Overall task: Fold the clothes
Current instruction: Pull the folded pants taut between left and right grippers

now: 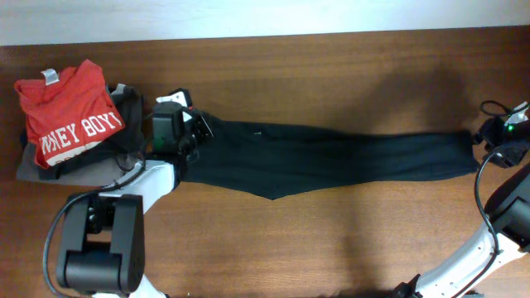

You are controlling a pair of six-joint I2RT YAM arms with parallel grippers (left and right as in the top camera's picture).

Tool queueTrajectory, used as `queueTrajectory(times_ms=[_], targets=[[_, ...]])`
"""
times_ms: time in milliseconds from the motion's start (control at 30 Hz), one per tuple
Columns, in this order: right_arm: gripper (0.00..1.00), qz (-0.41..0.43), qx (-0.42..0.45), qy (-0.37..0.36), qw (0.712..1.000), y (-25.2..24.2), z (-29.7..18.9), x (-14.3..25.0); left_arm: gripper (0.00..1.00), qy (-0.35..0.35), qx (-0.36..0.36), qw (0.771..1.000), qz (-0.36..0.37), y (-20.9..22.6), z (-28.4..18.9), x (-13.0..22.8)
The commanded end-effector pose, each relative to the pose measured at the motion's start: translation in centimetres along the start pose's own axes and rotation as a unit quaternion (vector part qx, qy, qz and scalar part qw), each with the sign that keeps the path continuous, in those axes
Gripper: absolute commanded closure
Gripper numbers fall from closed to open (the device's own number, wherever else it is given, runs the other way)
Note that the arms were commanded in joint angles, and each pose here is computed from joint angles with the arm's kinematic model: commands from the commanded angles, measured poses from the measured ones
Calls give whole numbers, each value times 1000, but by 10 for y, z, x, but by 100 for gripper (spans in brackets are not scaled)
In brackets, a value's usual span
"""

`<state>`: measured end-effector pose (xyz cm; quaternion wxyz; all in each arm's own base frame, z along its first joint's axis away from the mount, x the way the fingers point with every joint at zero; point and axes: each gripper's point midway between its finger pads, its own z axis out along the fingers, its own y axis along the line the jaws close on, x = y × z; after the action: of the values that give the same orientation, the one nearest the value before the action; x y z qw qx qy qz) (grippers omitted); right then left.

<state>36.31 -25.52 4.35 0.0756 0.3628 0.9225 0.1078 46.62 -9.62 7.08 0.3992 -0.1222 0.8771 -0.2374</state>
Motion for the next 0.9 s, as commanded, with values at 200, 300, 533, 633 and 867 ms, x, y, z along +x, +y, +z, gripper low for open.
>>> queueTrajectory(times_ms=[200, 300, 533, 633, 867], targets=[[41, -10, -43, -16, 999, 17, -12, -9, 96, 58, 13, 998, 2, 2, 21, 37], [41, -16, -47, -14, 999, 23, -11, -8, 96, 61, -42, 997, -6, 29, 24, 44], [41, -52, -49, -4, 997, 46, -5, -2, 100, 74, -191, 968, -143, 107, 11, 65], [41, -98, -49, 6, 994, 63, 0, 5, 100, 82, -188, 967, -149, 109, 12, 69], [37, -192, -51, 6, 980, 103, 14, 12, 100, 86, -179, 969, -150, 106, 13, 69]])
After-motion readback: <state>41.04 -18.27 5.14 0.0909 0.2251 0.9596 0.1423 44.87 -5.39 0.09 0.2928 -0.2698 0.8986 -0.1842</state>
